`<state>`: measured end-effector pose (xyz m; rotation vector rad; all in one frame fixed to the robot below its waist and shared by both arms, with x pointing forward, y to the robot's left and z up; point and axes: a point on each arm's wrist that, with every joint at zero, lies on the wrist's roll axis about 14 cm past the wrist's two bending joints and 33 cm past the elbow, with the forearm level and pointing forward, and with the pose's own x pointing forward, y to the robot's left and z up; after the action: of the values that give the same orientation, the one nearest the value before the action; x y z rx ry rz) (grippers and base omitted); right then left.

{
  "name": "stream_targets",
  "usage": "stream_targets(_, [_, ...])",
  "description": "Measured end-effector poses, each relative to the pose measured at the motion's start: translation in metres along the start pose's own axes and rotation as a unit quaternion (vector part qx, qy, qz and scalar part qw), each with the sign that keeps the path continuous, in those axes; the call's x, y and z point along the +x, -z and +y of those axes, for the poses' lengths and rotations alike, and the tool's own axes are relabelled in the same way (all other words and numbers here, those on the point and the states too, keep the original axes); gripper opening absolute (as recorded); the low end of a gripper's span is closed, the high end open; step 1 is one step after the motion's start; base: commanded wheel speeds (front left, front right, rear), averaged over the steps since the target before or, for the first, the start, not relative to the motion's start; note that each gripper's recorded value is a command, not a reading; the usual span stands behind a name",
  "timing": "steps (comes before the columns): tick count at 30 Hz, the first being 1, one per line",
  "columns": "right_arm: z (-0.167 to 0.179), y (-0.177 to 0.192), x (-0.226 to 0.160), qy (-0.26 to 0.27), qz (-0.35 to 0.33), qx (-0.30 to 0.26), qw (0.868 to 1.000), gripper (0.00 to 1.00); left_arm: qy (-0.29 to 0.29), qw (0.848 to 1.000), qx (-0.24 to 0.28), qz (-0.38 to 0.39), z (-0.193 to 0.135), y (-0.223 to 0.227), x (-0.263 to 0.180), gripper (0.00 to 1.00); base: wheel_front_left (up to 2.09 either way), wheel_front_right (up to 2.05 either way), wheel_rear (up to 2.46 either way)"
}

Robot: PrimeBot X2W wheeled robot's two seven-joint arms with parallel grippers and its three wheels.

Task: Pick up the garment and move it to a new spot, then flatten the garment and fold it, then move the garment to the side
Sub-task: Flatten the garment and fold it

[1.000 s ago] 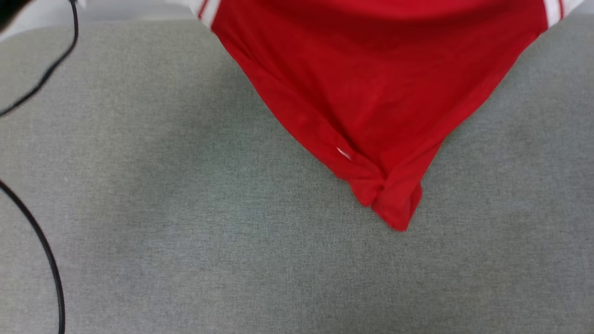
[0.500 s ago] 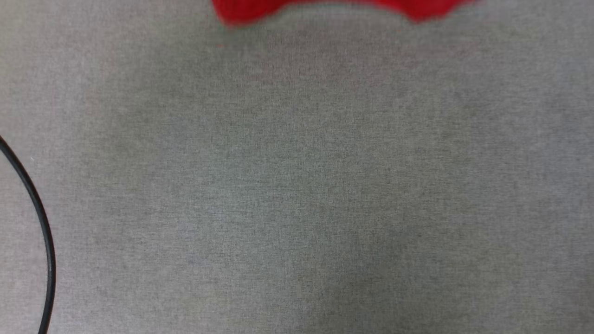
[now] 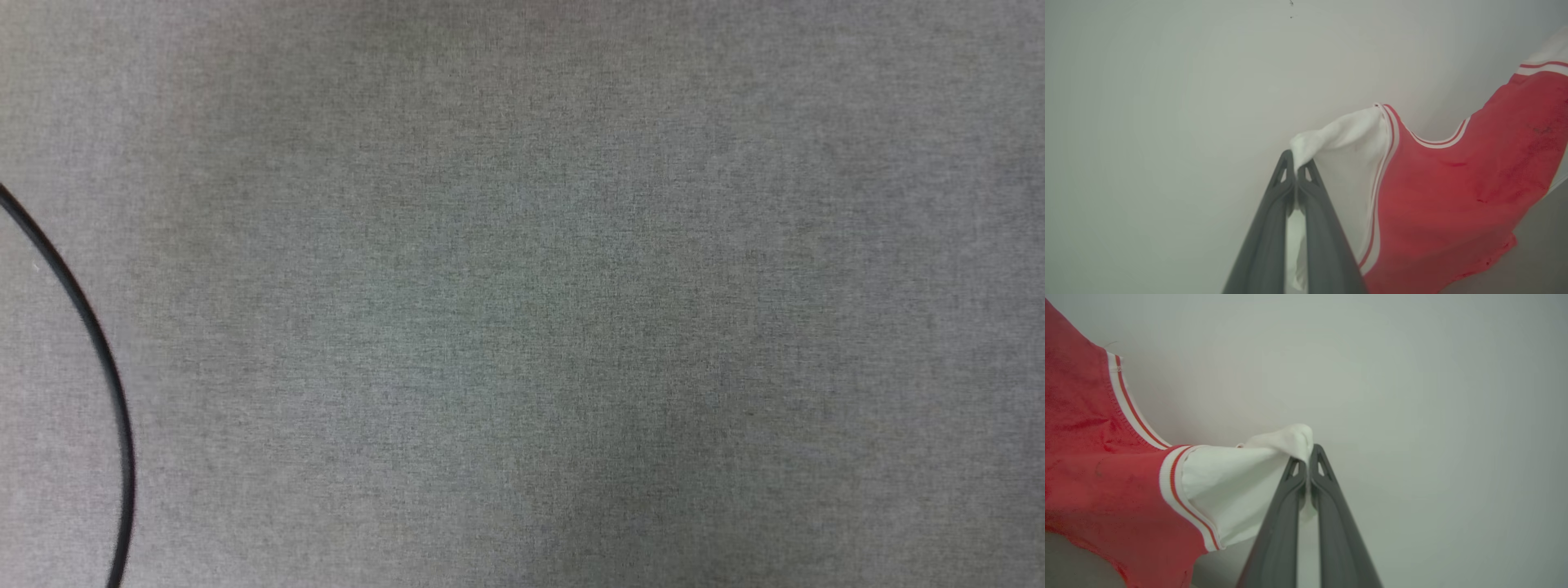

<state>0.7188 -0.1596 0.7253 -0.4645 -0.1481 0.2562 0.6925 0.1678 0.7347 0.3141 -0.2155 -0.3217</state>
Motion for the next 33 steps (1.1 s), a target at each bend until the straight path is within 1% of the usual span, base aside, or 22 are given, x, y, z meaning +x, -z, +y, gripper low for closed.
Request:
stream_targets(3, [0.018,0.029,-0.006,-0.020,0.028,0.008,0.999,0.00,0.008,1.000,-0.014,0.025,-0.009,0.026,-0.008,0.00,0.00,0.00,0.00])
stream_targets(7, [0.040,0.054,-0.019,-0.043,0.051,0.040,0.997,0.00,0.027,0.998,-0.033,0.054,-0.029,0.058,-0.027,0.00,0.00,0.00,0.00])
stream_targets(10, [0.072,0.080,-0.037,-0.076,0.080,0.066,0.992,0.00,0.036,0.995,-0.044,0.081,-0.039,0.085,-0.050,0.00,0.00,0.00,0.00])
stream_targets(13, [0.090,0.099,-0.059,-0.095,0.103,0.083,0.987,0.00,0.045,0.992,-0.057,0.103,-0.050,0.106,-0.077,0.00,0.00,0.00,0.00])
stream_targets(19, [0.121,0.130,-0.112,-0.131,0.147,0.099,0.975,0.00,0.063,0.982,-0.096,0.151,-0.081,0.145,-0.137,0.00,0.00,0.00,0.00])
stream_targets(22, [0.133,0.149,-0.142,-0.143,0.172,0.115,0.968,0.00,0.054,0.977,-0.124,0.165,-0.091,0.159,-0.167,0.00,0.00,0.00,0.00])
stream_targets(25, [0.146,0.169,-0.176,-0.161,0.202,0.113,0.959,0.00,0.052,0.970,-0.143,0.191,-0.104,0.177,-0.202,0.00,0.00,0.00,0.00])
stream_targets(26, [0.146,0.169,-0.176,-0.161,0.202,0.113,0.959,0.00,0.052,0.970,-0.143,0.191,-0.104,0.177,-0.202,0.00,0.00,0.00,0.00])
stream_targets(27, [0.151,0.180,-0.198,-0.166,0.218,0.122,0.954,0.00,0.055,0.965,-0.149,0.209,-0.116,0.187,-0.224,0.00,0.00,0.00,0.00])
stream_targets(28, [0.151,0.184,-0.209,-0.168,0.224,0.125,0.952,0.00,0.055,0.962,-0.159,0.215,-0.122,0.189,-0.234,0.00,0.00,0.00,0.00])
stream_targets(31, [0.153,0.198,-0.242,-0.174,0.245,0.123,0.946,0.00,0.052,0.954,-0.164,0.245,-0.133,0.202,-0.269,0.00,0.00,0.00,0.00])
stream_targets(33, [0.151,0.207,-0.265,-0.168,0.257,0.134,0.942,0.00,0.039,0.949,-0.170,0.263,-0.136,0.209,-0.293,0.00,0.00,0.00,0.00])
